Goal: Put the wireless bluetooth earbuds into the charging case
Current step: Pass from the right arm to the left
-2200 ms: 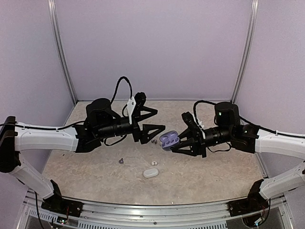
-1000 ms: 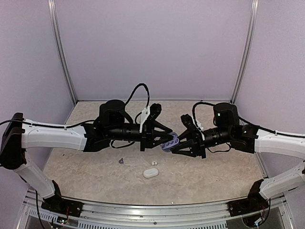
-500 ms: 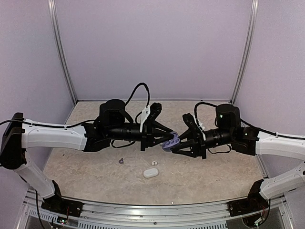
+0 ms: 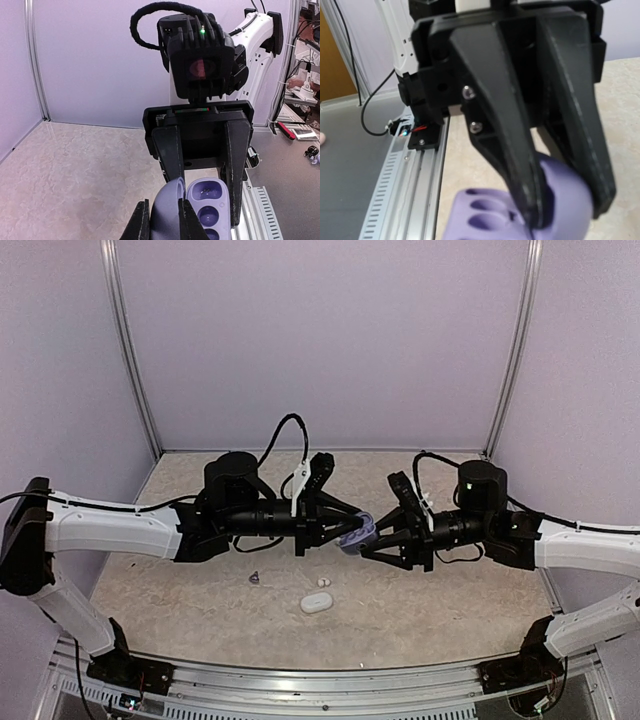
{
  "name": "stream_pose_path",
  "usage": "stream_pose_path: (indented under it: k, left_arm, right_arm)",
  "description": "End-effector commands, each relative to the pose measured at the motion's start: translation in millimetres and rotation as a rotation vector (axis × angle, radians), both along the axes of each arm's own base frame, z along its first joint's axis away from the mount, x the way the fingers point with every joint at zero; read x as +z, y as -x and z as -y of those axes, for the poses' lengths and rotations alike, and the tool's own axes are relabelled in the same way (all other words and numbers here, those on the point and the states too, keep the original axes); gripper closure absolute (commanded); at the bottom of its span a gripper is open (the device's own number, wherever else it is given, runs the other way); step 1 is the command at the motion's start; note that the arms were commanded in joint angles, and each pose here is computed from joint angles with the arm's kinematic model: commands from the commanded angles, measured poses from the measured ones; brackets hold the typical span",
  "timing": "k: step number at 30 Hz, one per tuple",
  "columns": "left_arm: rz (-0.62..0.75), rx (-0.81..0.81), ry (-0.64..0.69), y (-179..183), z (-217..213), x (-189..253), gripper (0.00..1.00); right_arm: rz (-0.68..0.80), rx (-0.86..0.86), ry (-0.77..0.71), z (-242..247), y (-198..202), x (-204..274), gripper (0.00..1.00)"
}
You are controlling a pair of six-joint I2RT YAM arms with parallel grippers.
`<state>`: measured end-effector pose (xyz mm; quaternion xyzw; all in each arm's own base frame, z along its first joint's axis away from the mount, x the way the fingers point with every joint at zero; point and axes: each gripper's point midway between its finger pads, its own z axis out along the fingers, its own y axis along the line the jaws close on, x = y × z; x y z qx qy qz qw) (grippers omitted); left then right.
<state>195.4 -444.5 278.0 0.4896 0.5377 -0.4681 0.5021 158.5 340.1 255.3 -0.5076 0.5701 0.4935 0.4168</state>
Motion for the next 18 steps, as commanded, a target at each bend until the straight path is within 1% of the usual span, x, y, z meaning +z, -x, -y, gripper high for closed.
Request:
stream_pose_path:
  k: [1, 11, 18]
  left_arm:
    - [0.015, 0.039, 0.046, -4.1, -7.2, 16.5, 0.98]
    - [0.017, 0.033, 0.047, -3.9, -5.6, 17.2, 0.98]
    - [0.023, 0.026, 0.045, -2.0, -2.6, 17.0, 0.98]
  right_arm:
    - [0.001, 0.021, -0.038, 0.1, 1.9, 6.8, 0.64]
    - [-0.006, 0.017, -0.03, -1.4, -1.0, 3.8, 0.54]
    - [-0.013, 0.017, -0.023, -3.7, -3.0, 0.4, 0.57]
